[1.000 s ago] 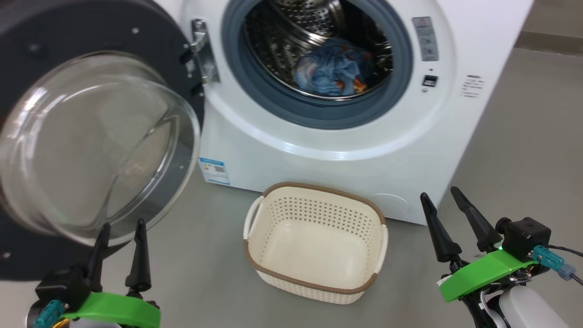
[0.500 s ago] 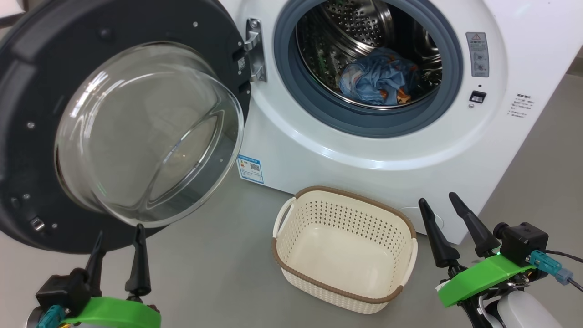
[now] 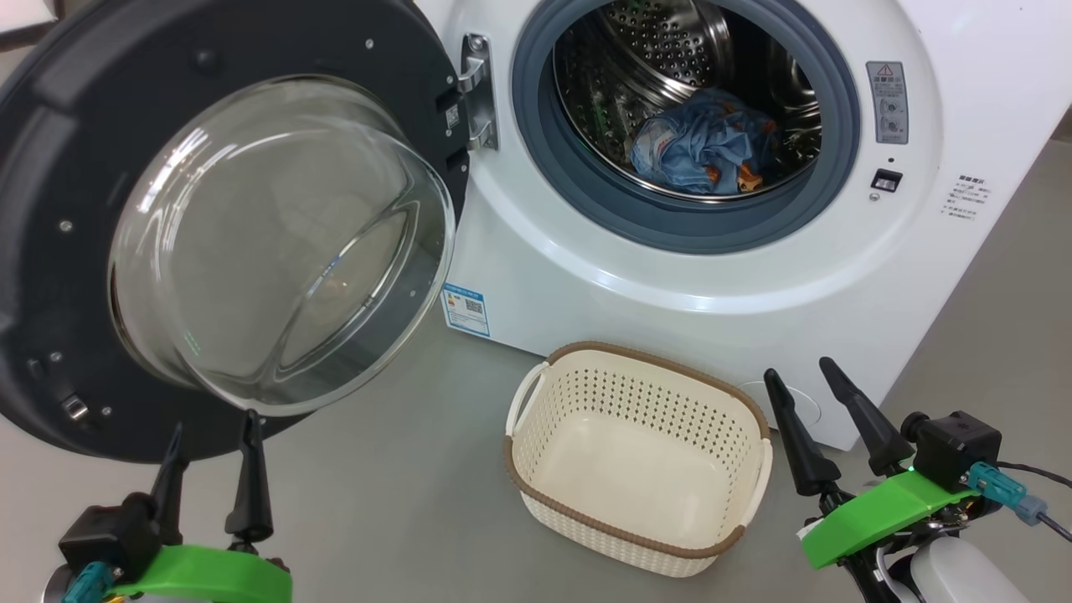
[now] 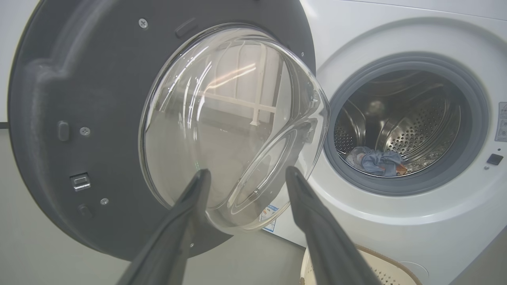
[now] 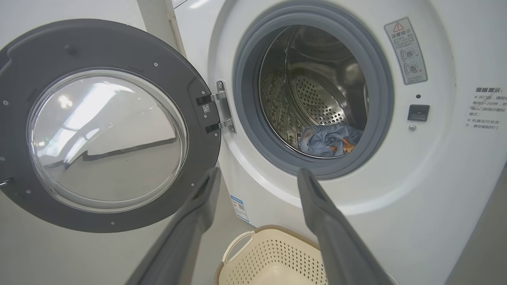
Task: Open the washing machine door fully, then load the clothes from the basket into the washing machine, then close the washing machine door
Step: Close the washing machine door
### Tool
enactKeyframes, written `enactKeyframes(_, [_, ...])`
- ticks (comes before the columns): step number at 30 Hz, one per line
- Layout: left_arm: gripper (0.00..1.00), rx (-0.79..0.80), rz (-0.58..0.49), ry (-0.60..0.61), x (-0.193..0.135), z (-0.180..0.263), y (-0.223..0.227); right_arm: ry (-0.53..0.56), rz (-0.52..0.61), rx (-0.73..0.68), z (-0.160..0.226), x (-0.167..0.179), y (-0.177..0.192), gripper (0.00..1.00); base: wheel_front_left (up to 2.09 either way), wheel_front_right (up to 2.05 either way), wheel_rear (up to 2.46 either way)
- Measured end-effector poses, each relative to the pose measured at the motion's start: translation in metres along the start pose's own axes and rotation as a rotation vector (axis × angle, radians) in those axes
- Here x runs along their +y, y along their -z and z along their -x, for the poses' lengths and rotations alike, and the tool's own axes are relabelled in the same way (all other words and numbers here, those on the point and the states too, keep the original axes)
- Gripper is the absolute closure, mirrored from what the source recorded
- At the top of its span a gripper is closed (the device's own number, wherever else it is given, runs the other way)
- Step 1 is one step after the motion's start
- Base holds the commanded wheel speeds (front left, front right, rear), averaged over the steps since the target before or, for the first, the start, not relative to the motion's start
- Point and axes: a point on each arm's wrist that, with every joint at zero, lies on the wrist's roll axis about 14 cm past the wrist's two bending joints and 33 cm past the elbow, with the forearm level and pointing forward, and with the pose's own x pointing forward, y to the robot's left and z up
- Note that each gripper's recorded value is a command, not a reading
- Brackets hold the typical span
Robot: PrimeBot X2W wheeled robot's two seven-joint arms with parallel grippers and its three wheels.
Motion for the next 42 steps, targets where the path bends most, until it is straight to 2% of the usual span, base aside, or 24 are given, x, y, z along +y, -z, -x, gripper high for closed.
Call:
enactKeyframes(14, [0.00, 0.010, -0.002, 0.010, -0.005, -0.005, 0.003, 0.013, -0.003, 0.014, 0.004, -0.007, 0.006, 0.00, 0.00, 0.00, 0.00])
enactKeyframes(15, [0.19, 0.009, -0.003, 0.011, -0.005, -0.005, 0.003, 0.013, -0.003, 0.014, 0.004, -0.007, 0.006, 0.00, 0.00, 0.00, 0.00])
enactKeyframes(16, [0.19, 0.010, -0.003, 0.011, -0.004, -0.004, 0.003, 0.013, -0.002, 0.015, 0.004, -0.007, 0.006, 0.00, 0.00, 0.00, 0.00])
enactKeyframes(17, [0.62, 0.012, -0.004, 0.011, -0.004, -0.003, 0.004, 0.013, -0.003, 0.015, 0.004, -0.007, 0.006, 0.00, 0.00, 0.00, 0.00])
enactKeyframes(18, [1.00, 0.013, -0.006, 0.011, -0.003, -0.003, 0.004, 0.013, -0.002, 0.015, 0.004, -0.007, 0.006, 0.00, 0.00, 0.00, 0.00])
enactKeyframes(25, [1.00, -0.070, 0.027, 0.017, 0.002, -0.007, -0.025, 0.009, 0.000, 0.017, 0.003, -0.006, 0.006, 0.00, 0.00, 0.00, 0.00])
enactKeyframes(33, [1.00, -0.208, 0.187, 0.035, 0.021, -0.010, -0.083, 0.008, 0.004, 0.016, 0.005, -0.004, 0.005, 0.00, 0.00, 0.00, 0.00])
enactKeyframes(42, [1.00, -0.370, 0.429, 0.069, 0.053, -0.034, -0.173, 0.019, 0.006, 0.017, 0.007, -0.009, 0.005, 0.00, 0.00, 0.00, 0.00])
